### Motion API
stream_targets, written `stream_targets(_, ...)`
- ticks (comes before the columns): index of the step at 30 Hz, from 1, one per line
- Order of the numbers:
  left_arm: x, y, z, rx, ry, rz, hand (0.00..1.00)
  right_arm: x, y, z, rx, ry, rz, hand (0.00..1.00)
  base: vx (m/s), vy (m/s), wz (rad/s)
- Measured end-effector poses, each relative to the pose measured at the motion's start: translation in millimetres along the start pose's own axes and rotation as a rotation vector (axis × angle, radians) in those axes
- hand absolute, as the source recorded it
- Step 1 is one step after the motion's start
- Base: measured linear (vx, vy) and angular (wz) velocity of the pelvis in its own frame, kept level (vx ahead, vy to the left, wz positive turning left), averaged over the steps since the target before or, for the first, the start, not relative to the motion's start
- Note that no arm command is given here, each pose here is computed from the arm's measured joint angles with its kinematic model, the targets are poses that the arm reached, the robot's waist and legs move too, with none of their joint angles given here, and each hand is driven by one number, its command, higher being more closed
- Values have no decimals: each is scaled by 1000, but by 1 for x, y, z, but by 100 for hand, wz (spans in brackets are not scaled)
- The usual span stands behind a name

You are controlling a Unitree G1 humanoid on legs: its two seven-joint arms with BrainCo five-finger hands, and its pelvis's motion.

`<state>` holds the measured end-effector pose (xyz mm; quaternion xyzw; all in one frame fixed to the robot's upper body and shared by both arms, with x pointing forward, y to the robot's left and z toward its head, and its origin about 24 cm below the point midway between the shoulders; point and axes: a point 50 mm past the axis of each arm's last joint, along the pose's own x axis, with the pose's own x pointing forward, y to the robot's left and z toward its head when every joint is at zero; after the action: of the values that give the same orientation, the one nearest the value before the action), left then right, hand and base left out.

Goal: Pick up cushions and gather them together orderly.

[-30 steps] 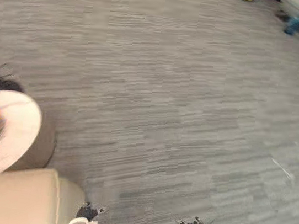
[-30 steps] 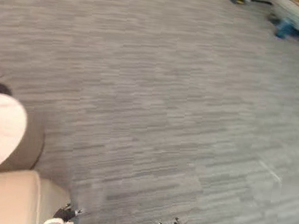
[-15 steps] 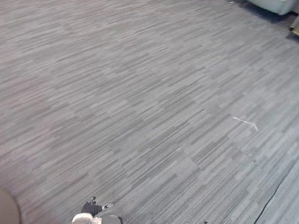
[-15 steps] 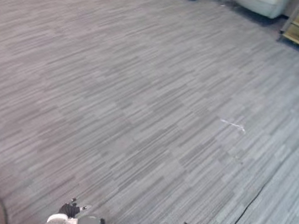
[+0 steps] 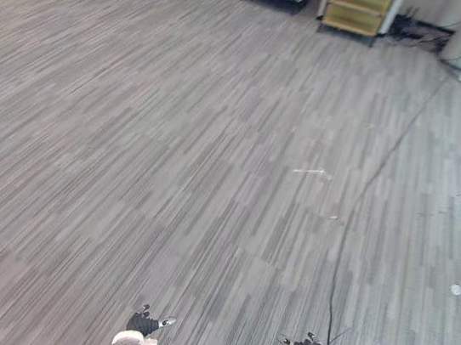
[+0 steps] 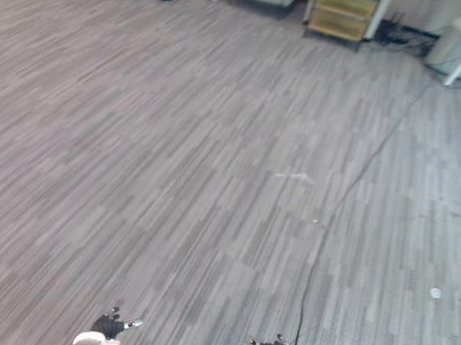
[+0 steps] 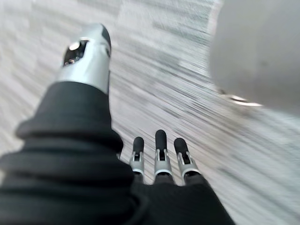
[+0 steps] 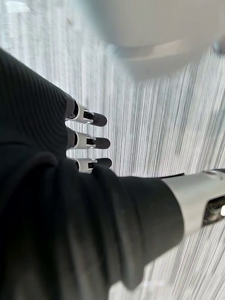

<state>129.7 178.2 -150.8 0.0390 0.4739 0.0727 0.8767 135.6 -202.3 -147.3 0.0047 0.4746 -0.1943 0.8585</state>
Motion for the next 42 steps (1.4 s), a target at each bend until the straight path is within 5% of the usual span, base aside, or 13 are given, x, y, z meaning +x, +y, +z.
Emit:
stream_targets(9, 5, -9, 12, 42, -17, -30, 0, 10, -22, 21, -65, -30, -49, 0, 610, -148, -25)
stream_targets(26, 4, 2, 29, -50, -118, 5, 0, 9, -6, 18, -41, -5, -16, 0, 535, 94, -45)
stream_targets(30, 2, 18, 10, -13, -64, 35, 0, 4, -14, -8, -73, 60, -28, 0, 448, 180, 5)
stream_targets(42, 1, -3, -2, 40, 11, -30, 0, 1, -38, -21, -77, 78, -71, 0, 621, -89, 64)
